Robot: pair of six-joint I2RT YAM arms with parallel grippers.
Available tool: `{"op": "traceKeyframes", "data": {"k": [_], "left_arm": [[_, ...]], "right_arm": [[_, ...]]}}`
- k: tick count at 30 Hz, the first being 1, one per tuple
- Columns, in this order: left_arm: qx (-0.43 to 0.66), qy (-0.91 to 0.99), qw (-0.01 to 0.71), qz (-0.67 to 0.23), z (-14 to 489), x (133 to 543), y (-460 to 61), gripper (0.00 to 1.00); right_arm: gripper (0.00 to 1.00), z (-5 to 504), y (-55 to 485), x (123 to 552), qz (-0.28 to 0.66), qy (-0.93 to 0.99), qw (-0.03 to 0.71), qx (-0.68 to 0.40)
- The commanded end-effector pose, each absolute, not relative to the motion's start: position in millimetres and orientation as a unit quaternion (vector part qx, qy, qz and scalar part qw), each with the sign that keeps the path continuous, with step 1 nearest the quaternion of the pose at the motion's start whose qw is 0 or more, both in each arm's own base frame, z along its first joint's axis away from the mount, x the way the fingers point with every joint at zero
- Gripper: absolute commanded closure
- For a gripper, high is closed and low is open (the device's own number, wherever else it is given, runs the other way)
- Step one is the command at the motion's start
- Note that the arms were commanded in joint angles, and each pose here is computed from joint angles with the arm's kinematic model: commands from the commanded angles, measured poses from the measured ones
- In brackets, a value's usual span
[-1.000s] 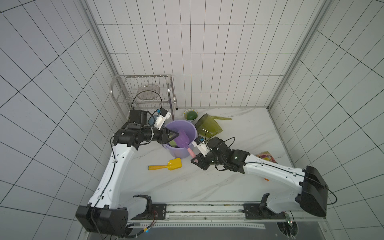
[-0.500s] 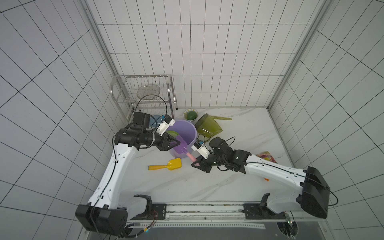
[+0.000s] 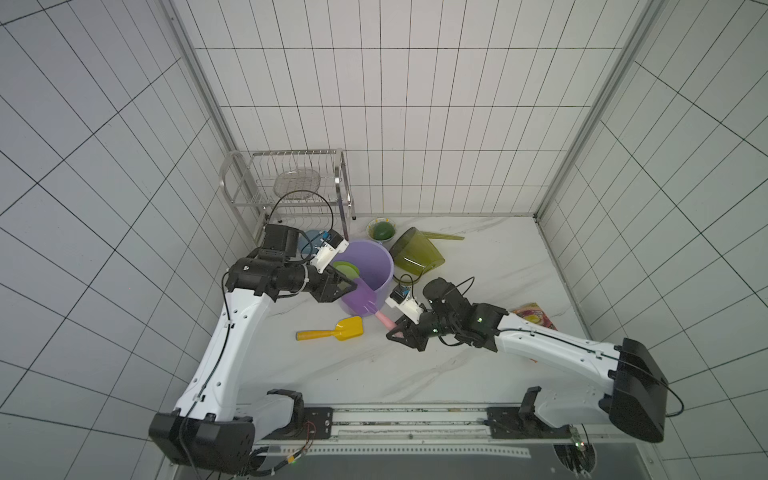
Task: Organize the gardening tools
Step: Pick up the gardening tool from the center of the board.
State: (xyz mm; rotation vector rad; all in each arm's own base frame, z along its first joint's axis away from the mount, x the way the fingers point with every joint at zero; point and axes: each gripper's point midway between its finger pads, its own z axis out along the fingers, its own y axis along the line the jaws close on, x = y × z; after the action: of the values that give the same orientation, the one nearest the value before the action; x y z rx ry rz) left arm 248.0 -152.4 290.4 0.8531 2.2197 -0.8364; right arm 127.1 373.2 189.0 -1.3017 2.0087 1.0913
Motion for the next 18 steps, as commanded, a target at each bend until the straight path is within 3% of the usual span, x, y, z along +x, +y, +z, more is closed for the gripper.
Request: {"op": "traceKeyframes", "data": {"k": [1,18], "left_arm": [[0.339,0.84,0.288,-0.311,280.8,244.2,-155.5,0.5],[0.349,0.828,0.284,-0.333,284.4,234.3,-164.8,0.92]], "right_arm": [[0.91,200.6,373.4,124.5,0.415,0.719,0.268,-0.488],[0.89,194.8,370.8,130.4,0.401,0.73,0.276,-0.48]]}}
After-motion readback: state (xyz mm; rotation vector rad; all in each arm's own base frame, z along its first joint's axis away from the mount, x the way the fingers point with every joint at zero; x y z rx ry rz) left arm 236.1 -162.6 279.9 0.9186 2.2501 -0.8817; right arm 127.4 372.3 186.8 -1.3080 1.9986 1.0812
